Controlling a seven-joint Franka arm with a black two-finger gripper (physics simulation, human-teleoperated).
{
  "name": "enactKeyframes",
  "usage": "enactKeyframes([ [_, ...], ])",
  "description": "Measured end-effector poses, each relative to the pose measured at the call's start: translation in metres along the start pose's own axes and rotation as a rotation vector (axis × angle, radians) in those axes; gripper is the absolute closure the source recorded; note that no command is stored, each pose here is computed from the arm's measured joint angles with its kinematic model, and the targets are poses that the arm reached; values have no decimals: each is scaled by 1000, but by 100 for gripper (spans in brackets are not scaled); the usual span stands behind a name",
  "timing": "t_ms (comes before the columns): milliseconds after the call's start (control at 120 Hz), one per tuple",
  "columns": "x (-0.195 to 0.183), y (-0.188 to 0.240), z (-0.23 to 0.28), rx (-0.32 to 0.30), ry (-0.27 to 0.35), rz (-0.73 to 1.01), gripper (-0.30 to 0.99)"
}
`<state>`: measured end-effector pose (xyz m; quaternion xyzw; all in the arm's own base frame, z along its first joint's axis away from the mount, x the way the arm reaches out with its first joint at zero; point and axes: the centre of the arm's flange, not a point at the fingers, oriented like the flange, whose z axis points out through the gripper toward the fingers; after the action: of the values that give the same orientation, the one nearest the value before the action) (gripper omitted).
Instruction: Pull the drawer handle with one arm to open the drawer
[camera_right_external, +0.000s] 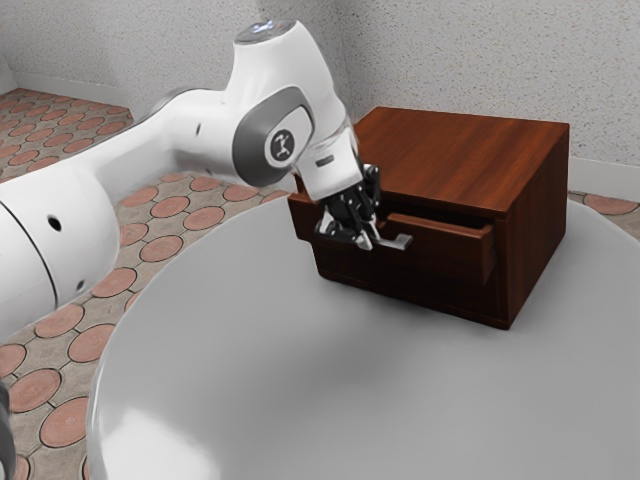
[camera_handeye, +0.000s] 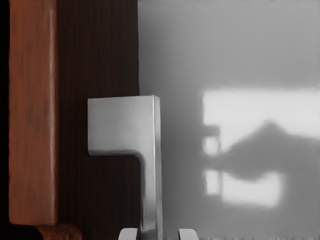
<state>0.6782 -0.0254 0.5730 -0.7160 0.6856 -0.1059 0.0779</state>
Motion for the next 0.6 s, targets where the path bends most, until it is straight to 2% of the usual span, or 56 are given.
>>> enactKeyframes([
  [600, -7, 18, -5, -64, 28, -41, 73],
])
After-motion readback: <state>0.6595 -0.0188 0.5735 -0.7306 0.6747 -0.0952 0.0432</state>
